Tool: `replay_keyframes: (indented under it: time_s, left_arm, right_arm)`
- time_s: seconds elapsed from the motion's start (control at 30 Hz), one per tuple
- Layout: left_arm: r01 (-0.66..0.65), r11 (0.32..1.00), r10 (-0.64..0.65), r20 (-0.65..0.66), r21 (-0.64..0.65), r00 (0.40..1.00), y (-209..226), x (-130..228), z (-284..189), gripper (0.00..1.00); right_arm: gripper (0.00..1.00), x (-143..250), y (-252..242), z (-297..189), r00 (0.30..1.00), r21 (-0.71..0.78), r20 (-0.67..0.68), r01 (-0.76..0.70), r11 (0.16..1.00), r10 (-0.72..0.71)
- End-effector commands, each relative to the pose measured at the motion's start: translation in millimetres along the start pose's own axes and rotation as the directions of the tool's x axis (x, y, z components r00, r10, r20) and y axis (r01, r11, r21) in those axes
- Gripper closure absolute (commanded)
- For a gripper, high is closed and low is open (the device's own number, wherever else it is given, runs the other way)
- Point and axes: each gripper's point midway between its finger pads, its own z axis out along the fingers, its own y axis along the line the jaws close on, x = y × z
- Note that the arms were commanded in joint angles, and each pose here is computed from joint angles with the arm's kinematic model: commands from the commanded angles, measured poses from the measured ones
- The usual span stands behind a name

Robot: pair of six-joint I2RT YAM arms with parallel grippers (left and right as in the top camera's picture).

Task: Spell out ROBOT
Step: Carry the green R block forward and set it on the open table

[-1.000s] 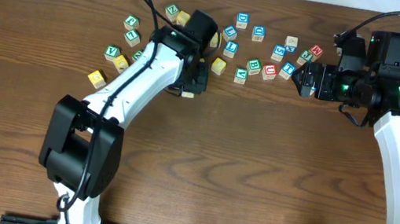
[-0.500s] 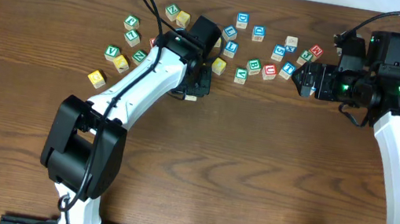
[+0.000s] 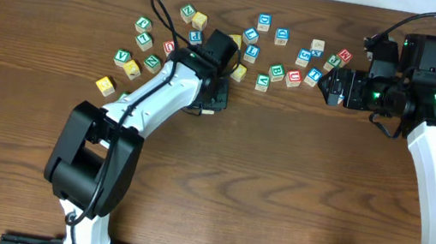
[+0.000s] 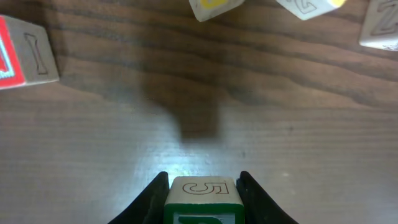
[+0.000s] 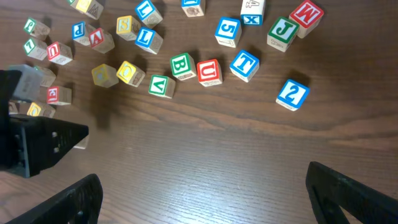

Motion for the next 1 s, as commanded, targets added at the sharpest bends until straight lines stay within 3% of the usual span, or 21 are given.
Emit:
replay_keyframes:
  time_s: [0.0, 0.33, 0.6, 0.73, 0.97]
  left_arm:
    - [0.002, 0.999, -0.002, 0.017, -0.041, 1.0, 10, 7, 10, 0.7]
    - [-0.009, 0.996, 0.013, 0.048, -0.085, 0.999, 3, 16, 16, 0.69]
    - [-0.008, 0.995, 0.014, 0.059, -0.101, 0.998, 4, 17, 18, 0.53]
    - [-0.008, 0.995, 0.014, 0.063, -0.099, 0.998, 3, 15, 18, 0.51]
    - [-0.035, 0.997, 0.044, 0.14, -0.067, 0.989, -5, -27, -11, 0.46]
  right_arm:
    - [0.01, -7, -2, -6, 1.0, 0.0, 0.021, 0.001, 1.0, -0.001]
    - [0.01, -7, -2, -6, 1.0, 0.0, 0.021, 0.001, 1.0, -0.001]
    - [0.01, -7, -2, -6, 1.0, 0.0, 0.021, 0.001, 1.0, -0.001]
    - [0.01, -7, -2, -6, 1.0, 0.0, 0.021, 0.001, 1.0, -0.001]
    - [0.01, -7, -2, -6, 1.0, 0.0, 0.021, 0.001, 1.0, -0.001]
